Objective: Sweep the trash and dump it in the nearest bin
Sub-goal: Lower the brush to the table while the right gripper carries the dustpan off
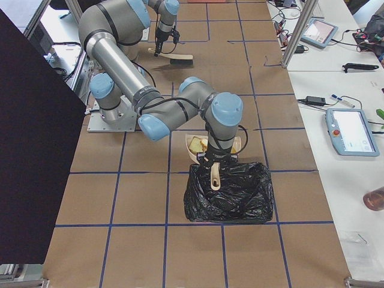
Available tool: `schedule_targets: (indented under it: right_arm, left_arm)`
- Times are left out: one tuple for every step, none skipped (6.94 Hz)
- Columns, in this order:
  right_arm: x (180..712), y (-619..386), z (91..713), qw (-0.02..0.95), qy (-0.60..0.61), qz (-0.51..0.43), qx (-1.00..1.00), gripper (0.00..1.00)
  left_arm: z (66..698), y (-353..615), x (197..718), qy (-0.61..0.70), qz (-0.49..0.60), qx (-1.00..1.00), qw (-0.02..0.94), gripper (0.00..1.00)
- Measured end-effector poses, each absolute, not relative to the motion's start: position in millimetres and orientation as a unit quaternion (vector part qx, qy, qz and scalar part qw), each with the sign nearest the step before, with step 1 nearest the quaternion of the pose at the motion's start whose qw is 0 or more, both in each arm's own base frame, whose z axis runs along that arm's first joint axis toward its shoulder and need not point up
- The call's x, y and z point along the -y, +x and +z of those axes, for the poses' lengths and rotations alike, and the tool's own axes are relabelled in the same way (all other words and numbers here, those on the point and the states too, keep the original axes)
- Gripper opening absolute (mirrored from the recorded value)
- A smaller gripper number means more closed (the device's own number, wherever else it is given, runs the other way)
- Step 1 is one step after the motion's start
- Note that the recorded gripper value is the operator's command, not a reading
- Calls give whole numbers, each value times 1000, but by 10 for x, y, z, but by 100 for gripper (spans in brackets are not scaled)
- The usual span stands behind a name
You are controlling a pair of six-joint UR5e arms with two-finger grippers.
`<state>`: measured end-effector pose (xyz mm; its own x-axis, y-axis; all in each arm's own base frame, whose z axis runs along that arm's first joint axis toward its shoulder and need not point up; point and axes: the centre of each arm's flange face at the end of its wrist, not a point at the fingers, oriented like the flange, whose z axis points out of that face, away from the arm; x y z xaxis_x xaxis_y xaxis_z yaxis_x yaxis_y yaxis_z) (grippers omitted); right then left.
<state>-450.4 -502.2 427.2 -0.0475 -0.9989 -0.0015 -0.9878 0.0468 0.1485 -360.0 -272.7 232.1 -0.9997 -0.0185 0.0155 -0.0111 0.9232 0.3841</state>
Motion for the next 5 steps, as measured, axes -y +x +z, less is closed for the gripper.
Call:
schedule_targets:
  right_arm:
    - [4939, -4792, 4280, 55, 687, -58, 722, 3]
    - [4854, -5043, 4281, 58, 686, -61, 722, 3]
    - [4793, -5240, 4285, 65, 690, -65, 718, 3]
    - [4768, -5394, 4286, 76, 695, -79, 711, 3]
    - [4746, -5516, 4264, 85, 695, -97, 707, 3]
  left_arm:
    - [2301, -3613, 2677, 9, -198, 980, 6, 26]
    - [2282, -3617, 2644, 10, -200, 980, 4, 44]
    - [2265, -3617, 2631, 9, -201, 979, 1, 49]
    - [2248, -3616, 2631, 10, -203, 979, -1, 55]
    - [2235, -3616, 2629, 10, -204, 979, -2, 58]
